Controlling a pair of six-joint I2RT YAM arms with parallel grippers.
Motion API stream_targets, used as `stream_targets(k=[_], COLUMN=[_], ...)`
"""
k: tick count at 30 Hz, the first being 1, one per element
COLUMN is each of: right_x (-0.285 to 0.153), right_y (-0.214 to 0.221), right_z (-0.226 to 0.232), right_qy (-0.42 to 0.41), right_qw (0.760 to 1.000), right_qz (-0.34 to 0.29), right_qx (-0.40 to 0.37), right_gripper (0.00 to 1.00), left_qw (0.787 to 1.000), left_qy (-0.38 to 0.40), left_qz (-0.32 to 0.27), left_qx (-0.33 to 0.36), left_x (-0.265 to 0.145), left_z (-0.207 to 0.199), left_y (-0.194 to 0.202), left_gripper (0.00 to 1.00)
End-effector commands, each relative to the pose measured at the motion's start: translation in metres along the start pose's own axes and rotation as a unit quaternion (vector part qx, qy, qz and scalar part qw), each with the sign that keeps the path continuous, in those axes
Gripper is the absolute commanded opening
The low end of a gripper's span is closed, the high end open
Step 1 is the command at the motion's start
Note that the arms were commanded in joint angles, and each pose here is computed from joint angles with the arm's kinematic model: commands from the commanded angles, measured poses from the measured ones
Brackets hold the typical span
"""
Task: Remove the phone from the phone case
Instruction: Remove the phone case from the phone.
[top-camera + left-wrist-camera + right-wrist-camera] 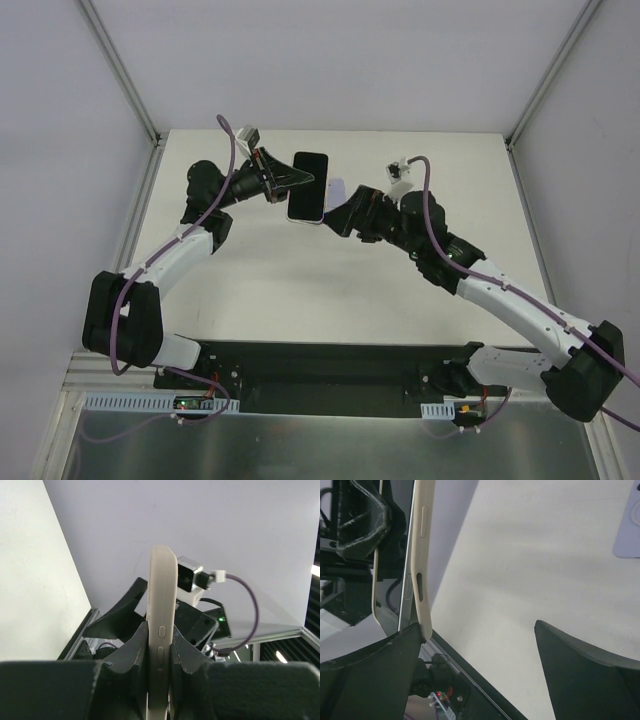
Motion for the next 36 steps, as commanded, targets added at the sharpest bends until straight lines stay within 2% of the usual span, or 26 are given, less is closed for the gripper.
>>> stream_targets(k=[1, 4, 9, 13, 22, 23, 24, 25, 26, 29, 33, 36], right_x=[0.017, 0.021, 0.039, 0.054, 0.078, 0.081, 0.087, 0.09, 0.093, 0.096, 0.09, 0.084], right_y=[-0.005, -0.012, -0.015, -0.017, -0.026, -0.027, -0.024, -0.032, -0.03, -0.031, -0.034, -0.035], right_z=[-0.009, -0.008, -0.001, 0.005, 0.016, 0.017, 0.017, 0.021, 0.02, 0.016, 0.012, 0.01], right_qy=[-0.087, -0.124, -0.17, -0.19, -0.232, -0.231, -0.231, -0.235, -0.228, -0.219, -0.215, -0.208], right_qw=[0.985, 0.976, 0.964, 0.958, 0.952, 0.953, 0.954, 0.955, 0.957, 0.959, 0.961, 0.964], right_qz=[-0.092, -0.113, -0.104, -0.09, -0.066, -0.056, -0.036, -0.04, -0.028, -0.033, -0.041, -0.042], right_qx=[0.114, 0.138, 0.176, 0.193, 0.189, 0.188, 0.188, 0.175, 0.176, 0.175, 0.166, 0.158], right_gripper=[0.96, 0.96, 0.98, 0.91, 0.87, 0.76, 0.69, 0.55, 0.5, 0.36, 0.3, 0.13], left_qw=[0.996, 0.997, 0.997, 0.997, 0.997, 0.997, 0.997, 0.997, 0.997, 0.997, 0.997, 0.997], left_qy=[0.051, 0.048, 0.047, 0.041, 0.029, 0.025, 0.023, 0.018, 0.017, 0.014, 0.005, 0.002], left_qz=[0.06, 0.058, 0.055, 0.056, 0.064, 0.067, 0.07, 0.07, 0.07, 0.076, 0.073, 0.071], left_qx=[0.031, 0.028, 0.027, 0.02, 0.018, 0.016, 0.02, 0.016, 0.015, 0.014, 0.011, 0.01], left_x=[-0.007, -0.007, -0.008, -0.008, -0.003, -0.002, 0.001, 0.003, 0.005, 0.009, 0.008, 0.007], left_z=[-0.035, -0.029, -0.022, -0.012, 0.0, 0.001, 0.004, 0.006, 0.007, 0.008, 0.015, 0.019], left_y=[0.04, 0.039, 0.038, 0.041, 0.045, 0.046, 0.049, 0.049, 0.049, 0.051, 0.051, 0.05], left_gripper=[0.0, 0.0, 0.0, 0.0, 0.0, 0.0, 0.0, 0.0, 0.0, 0.0, 0.0, 0.0])
Point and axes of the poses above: each gripper's point midway between its finger pads, its own x axis out along the fingers, its own z axis along the line the jaws close on, y = z × x, the point moved 9 cm from there along -x, back along the fingers, and after that the axes turned 15 degrees about -x, right-handed, at the moved point
